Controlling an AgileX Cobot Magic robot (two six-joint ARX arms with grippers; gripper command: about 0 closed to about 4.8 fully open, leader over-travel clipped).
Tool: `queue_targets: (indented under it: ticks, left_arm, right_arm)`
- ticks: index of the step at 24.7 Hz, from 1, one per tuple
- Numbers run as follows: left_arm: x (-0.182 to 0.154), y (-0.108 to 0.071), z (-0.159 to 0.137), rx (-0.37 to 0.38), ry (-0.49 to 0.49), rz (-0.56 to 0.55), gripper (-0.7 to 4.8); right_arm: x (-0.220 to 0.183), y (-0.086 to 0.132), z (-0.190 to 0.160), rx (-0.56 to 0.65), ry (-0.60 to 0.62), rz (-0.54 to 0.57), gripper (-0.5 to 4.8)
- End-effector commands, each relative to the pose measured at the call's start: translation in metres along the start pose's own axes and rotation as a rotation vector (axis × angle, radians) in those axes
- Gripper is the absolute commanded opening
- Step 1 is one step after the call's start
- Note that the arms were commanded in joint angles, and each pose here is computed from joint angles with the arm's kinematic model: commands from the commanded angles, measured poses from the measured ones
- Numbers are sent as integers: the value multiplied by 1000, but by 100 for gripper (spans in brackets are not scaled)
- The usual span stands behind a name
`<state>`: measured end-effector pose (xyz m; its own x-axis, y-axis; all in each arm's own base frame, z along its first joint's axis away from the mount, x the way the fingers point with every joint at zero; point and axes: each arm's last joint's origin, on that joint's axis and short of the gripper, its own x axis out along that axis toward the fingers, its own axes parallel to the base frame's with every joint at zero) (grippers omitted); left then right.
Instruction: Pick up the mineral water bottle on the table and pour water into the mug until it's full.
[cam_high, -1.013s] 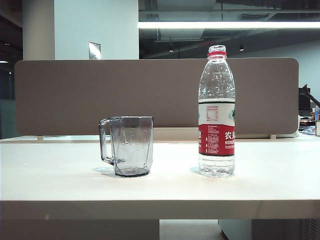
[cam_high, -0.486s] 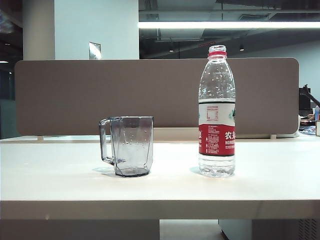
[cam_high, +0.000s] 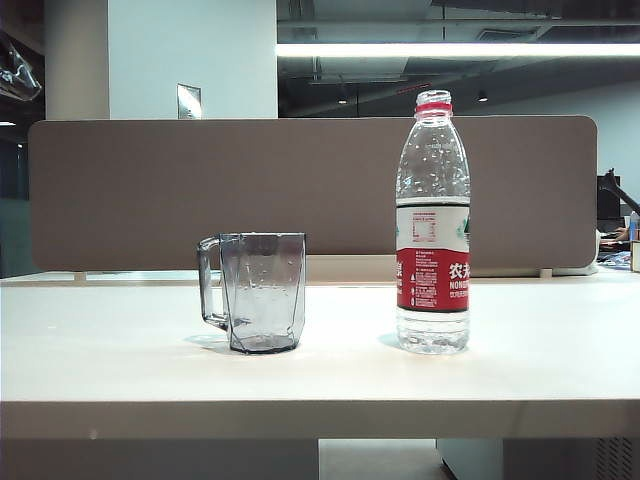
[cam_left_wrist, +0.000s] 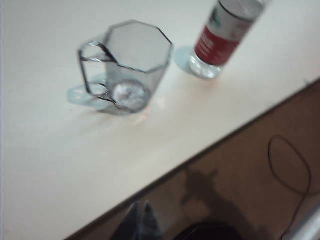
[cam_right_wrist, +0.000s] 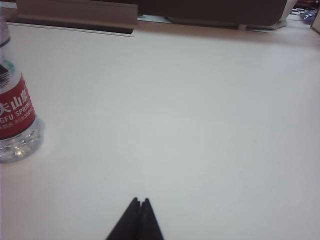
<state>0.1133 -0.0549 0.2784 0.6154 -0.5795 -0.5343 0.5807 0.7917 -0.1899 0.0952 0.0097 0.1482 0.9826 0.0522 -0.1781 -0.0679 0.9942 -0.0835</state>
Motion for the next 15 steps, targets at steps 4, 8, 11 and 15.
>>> queue_targets:
  ticks: [4,8,11,15]
  left_arm:
    - [1,-11,1,189,-2,-74,-5]
    - [0,-15,6,241,-66,-47,-5]
    - [-3,-16,7,247,-90,-47,-5]
    - [-4,-16,8,257,-106,-47,-5]
  right_arm:
    - [1,0,-1,-3,-3,3,13]
    - [1,0,-1,-3,-3,3,13]
    - [1,0,-1,-3,-3,3,13]
    - [1,0,-1,-3,-3,3,13]
